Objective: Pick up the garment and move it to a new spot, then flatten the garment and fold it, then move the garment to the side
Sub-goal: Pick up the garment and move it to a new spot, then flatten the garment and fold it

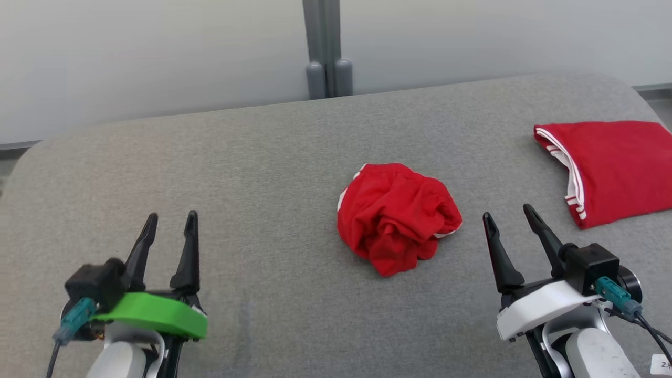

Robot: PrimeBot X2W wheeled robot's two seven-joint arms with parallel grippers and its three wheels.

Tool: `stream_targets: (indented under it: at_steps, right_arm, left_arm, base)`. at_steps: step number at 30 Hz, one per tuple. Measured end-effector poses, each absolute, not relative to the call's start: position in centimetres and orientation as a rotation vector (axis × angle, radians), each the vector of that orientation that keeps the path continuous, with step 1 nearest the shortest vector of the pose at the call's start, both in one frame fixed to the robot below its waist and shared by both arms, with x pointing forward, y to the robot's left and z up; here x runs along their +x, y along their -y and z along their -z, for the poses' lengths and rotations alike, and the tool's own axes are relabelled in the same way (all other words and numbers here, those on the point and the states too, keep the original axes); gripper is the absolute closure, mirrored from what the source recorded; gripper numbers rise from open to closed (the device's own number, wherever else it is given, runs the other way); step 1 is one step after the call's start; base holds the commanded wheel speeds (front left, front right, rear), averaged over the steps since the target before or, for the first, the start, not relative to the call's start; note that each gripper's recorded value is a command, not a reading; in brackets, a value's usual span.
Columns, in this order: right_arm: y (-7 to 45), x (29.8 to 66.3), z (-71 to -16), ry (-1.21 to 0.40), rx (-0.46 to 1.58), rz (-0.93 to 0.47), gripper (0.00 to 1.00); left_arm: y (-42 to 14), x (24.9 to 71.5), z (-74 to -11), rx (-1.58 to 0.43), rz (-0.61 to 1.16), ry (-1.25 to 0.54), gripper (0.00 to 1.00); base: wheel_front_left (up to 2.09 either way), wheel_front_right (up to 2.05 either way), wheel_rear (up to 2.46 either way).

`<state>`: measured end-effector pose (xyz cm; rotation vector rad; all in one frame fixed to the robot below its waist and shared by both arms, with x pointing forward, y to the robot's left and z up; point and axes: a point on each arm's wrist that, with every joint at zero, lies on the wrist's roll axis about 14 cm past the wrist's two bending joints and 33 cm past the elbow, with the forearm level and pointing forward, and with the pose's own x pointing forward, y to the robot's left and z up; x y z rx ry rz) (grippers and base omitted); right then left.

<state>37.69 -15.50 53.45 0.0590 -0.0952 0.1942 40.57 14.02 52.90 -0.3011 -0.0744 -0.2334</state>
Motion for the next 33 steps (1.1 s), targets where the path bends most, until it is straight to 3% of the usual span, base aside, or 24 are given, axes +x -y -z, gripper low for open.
stream_targets:
  at_steps: [13,33]
  right_arm:
    - [14.1,37.6,-52.7,0.070,0.068,-0.232,0.00]
    - [13.6,37.4,-51.9,0.044,0.077,-0.242,0.00]
  left_arm:
    - [-20.6,33.8,-51.7,-0.258,0.031,0.085,0.00]
    - [-20.1,33.5,-50.8,-0.252,0.031,0.063,0.00]
  base:
    - [0.00,0.00,0.00]
    - [0.00,0.00,0.00]
